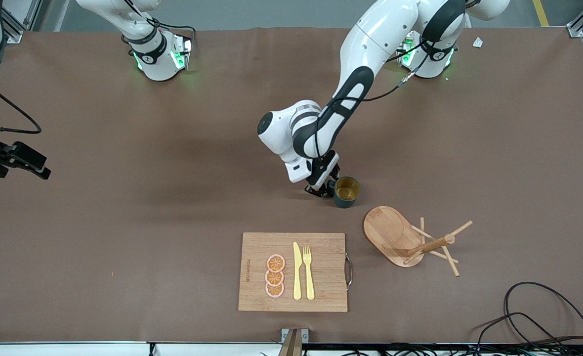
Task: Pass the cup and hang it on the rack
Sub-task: 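Grasp the teal mug by its handle with the left gripper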
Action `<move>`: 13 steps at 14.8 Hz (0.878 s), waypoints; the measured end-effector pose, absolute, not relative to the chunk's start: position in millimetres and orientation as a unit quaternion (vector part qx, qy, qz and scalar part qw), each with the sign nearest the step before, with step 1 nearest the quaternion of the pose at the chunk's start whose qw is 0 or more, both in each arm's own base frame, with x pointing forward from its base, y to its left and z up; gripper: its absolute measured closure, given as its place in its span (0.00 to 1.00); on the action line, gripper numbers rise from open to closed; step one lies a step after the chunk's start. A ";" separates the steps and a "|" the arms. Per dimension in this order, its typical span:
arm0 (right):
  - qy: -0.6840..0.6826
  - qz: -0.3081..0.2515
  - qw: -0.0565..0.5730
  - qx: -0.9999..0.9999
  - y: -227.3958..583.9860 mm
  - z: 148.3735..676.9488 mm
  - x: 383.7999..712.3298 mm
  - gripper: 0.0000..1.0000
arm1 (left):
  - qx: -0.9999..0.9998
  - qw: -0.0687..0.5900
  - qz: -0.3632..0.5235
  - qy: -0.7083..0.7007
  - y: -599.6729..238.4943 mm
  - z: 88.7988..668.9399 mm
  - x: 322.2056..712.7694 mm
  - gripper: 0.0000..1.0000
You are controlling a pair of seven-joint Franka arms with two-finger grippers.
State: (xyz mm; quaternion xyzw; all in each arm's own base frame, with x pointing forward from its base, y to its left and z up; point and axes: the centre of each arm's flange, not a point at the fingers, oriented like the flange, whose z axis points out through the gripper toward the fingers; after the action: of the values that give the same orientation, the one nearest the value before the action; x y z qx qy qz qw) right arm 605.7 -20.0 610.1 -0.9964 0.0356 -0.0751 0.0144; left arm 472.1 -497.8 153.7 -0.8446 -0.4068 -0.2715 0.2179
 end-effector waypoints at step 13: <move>0.037 -0.075 0.013 -0.996 -22.7 621.8 603.4 0.00 | -0.854 0.191 -0.263 -0.406 -503.5 218.4 492.1 0.79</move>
State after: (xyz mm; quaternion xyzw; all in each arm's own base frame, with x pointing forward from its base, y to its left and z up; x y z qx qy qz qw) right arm 603.4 -22.7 621.8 -0.9964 0.0372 -0.0749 0.0131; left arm 492.1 -503.5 218.4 -0.8543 -0.4057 -0.2626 0.1915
